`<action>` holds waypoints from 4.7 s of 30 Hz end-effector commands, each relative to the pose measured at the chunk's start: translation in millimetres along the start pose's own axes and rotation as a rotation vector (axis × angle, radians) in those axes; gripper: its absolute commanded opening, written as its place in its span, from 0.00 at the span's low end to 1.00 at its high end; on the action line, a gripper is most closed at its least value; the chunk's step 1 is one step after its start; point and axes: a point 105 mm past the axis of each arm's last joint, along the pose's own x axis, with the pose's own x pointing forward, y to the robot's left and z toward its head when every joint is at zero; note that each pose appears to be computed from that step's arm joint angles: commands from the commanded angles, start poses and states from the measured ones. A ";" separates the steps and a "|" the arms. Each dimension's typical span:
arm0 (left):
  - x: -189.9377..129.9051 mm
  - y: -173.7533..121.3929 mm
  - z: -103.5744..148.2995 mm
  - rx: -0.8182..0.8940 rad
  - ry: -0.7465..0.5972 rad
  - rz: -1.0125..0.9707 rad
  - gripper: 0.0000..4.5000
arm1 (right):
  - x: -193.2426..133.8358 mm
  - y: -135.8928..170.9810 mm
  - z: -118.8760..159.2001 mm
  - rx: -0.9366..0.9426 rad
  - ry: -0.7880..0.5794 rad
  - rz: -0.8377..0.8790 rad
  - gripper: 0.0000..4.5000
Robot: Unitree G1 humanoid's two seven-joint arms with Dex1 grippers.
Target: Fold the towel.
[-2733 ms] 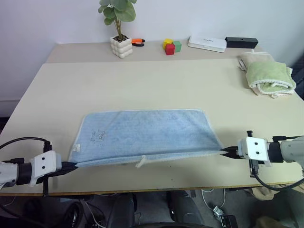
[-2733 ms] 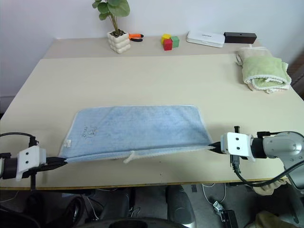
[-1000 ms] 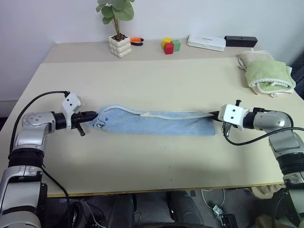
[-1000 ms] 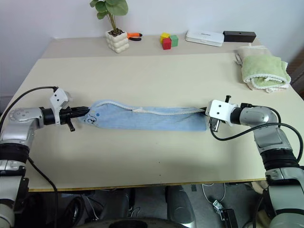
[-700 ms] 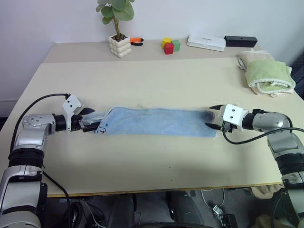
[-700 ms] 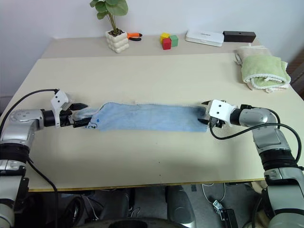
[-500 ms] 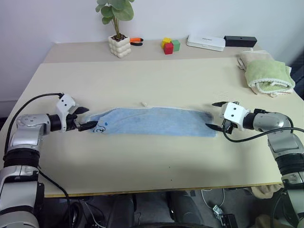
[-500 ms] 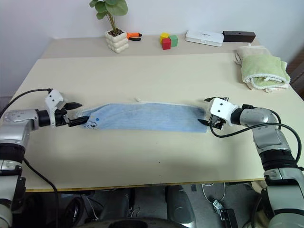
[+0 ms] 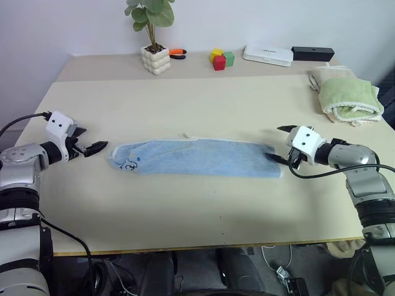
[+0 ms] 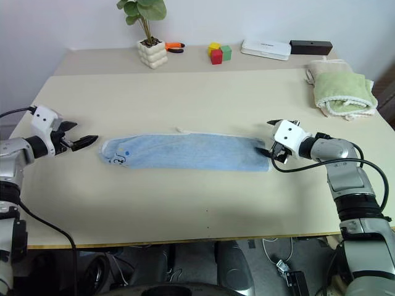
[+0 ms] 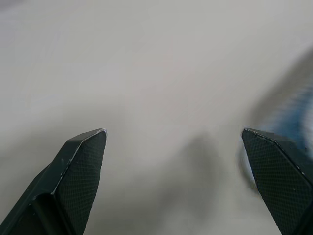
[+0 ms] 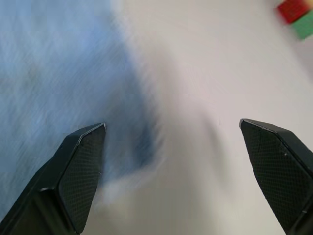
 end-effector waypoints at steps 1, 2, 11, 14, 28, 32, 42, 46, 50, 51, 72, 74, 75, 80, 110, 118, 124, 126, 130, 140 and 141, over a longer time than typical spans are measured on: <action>0.5 -4.9 41.8 -0.117 -0.149 -0.014 0.95 | -3.8 -4.1 36.9 0.142 -0.158 -0.079 0.94; 1.2 -8.5 47.5 -0.157 -0.168 -0.025 0.89 | -3.0 -1.7 43.4 0.184 -0.181 -0.082 0.88; 20.6 -86.0 114.6 -0.444 -0.337 -0.193 0.01 | 25.8 30.5 81.5 0.357 -0.262 -0.159 0.01; 39.1 -126.0 140.0 -0.492 -0.364 -0.165 0.01 | 37.5 27.8 76.6 0.429 -0.221 -0.290 0.01; 92.1 -227.1 68.9 -0.499 -0.123 -0.154 0.01 | 80.7 80.8 55.2 0.568 -0.054 -0.490 0.01; 83.4 -192.6 36.3 -0.470 -0.092 -0.047 0.01 | 73.8 90.2 29.7 0.574 0.011 -0.527 0.01; 28.5 -121.4 -19.1 -0.461 -0.044 0.134 0.01 | 58.9 90.0 11.7 0.516 0.030 -0.546 0.01; 12.1 -96.6 -24.1 -0.446 -0.054 0.198 0.01 | 57.2 89.6 13.4 0.489 0.012 -0.511 0.01; 0.0 -75.2 -19.8 -0.411 -0.071 0.241 0.01 | 57.6 90.9 12.3 0.488 0.008 -0.485 0.01; -2.9 -70.8 -17.4 -0.409 -0.077 0.245 0.01 | 58.2 91.2 13.3 0.485 0.003 -0.478 0.01; -39.6 -63.9 4.6 -0.281 -0.039 -0.016 0.01 | 61.6 90.8 31.3 0.471 -0.068 -0.441 0.01; -51.5 -56.2 7.6 -0.251 -0.028 -0.049 0.06 | 61.8 91.8 31.9 0.468 -0.071 -0.432 0.00; -55.9 -52.0 8.7 -0.247 -0.027 -0.054 0.13 | 61.9 91.9 32.0 0.467 -0.072 -0.430 0.00; -72.6 -51.6 4.7 -0.364 -0.037 -0.111 0.64 | 62.8 91.7 41.6 0.448 -0.107 -0.407 0.00; -49.3 -59.6 -32.8 0.138 -0.081 -0.151 1.00 | 10.2 93.1 110.8 0.412 -0.439 0.031 0.85; -33.5 -62.5 -27.6 -0.044 -0.055 -0.235 1.00 | 10.3 107.6 109.0 0.431 -0.411 0.070 0.99; -31.0 -73.2 -32.1 -0.085 0.020 -0.319 1.00 | 12.0 109.6 107.1 0.443 -0.401 0.061 0.99; -28.0 -76.8 -31.8 -0.093 0.026 -0.333 1.00 | 13.0 109.6 108.2 0.447 -0.405 0.054 0.99; -24.9 -77.7 -26.6 -0.100 0.029 -0.347 1.00 | 14.0 111.9 108.6 0.446 -0.401 0.053 0.99; -30.1 -79.4 -26.7 -0.139 0.074 -0.382 0.95 | 16.7 108.8 103.9 0.432 -0.378 0.018 1.00; -30.1 -79.6 -26.1 -0.152 0.069 -0.384 0.89 | 17.0 108.6 103.9 0.431 -0.377 0.018 1.00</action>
